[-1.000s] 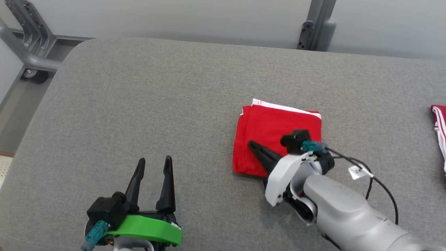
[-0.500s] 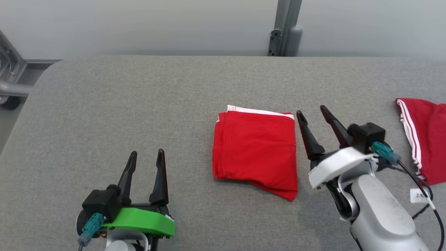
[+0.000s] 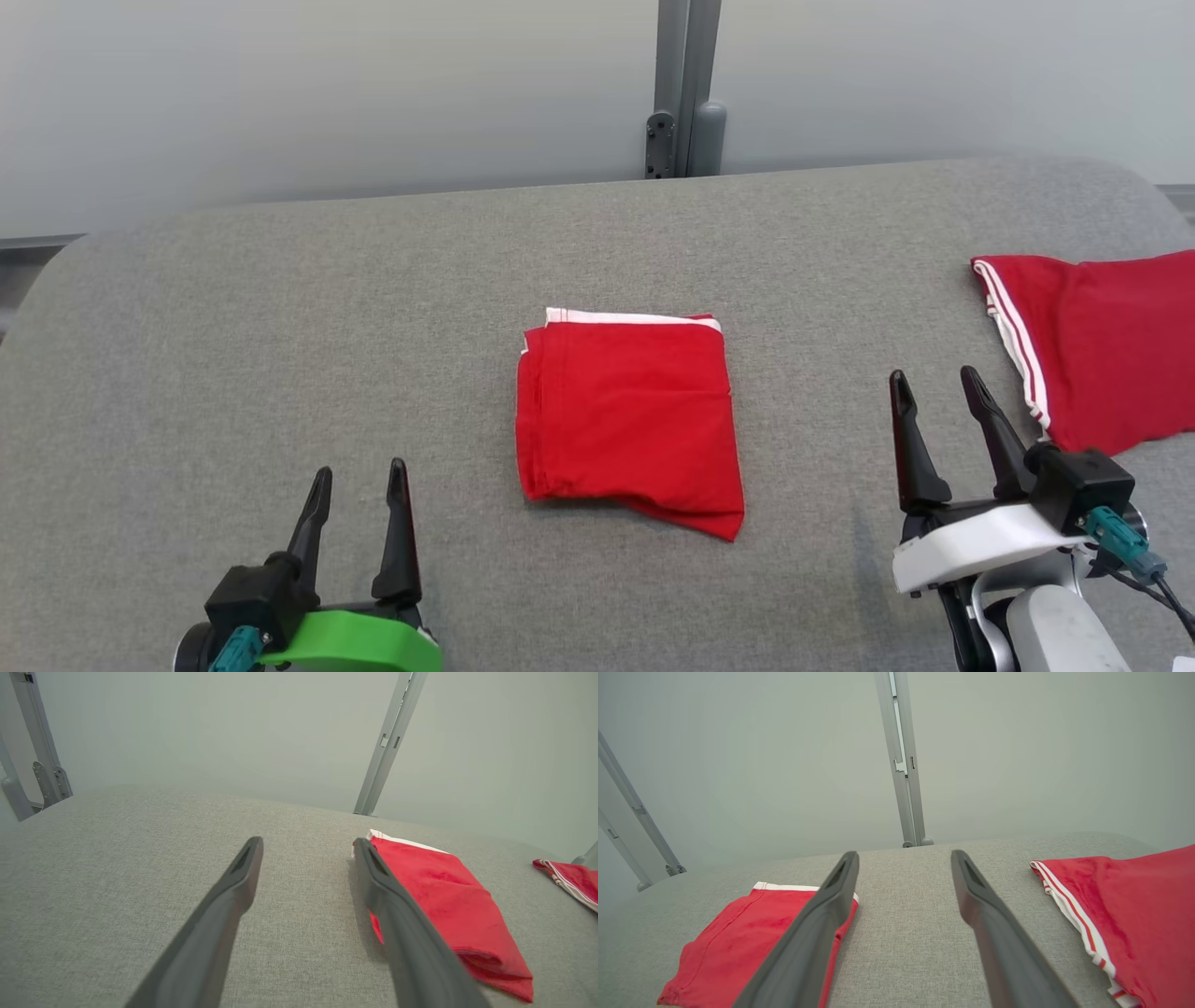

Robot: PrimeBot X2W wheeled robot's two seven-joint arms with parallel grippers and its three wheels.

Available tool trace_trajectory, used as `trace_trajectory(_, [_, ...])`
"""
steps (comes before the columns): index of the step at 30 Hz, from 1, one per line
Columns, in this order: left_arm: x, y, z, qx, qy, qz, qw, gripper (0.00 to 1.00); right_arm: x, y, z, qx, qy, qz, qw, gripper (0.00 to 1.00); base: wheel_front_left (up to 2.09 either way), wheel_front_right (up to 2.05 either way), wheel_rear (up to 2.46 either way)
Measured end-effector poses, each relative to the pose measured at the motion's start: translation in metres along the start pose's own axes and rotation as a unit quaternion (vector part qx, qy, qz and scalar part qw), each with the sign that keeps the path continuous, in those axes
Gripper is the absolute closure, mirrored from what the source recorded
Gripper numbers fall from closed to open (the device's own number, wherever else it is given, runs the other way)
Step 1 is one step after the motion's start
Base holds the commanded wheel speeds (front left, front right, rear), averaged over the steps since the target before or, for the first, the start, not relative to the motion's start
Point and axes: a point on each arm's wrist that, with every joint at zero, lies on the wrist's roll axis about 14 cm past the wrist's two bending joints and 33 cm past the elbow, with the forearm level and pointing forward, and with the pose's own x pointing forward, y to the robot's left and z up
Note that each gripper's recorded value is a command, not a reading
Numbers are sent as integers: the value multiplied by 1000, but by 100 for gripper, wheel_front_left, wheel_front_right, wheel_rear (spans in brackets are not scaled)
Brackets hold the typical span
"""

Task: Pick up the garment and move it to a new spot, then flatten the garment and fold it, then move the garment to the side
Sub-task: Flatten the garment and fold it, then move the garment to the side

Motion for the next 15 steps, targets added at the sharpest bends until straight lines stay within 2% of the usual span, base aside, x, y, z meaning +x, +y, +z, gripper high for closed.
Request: trace_trajectory(15, [-9,4,-6,12,5,5,1000,0,-12,6,0,14,2,3,1000,0,0,0,0])
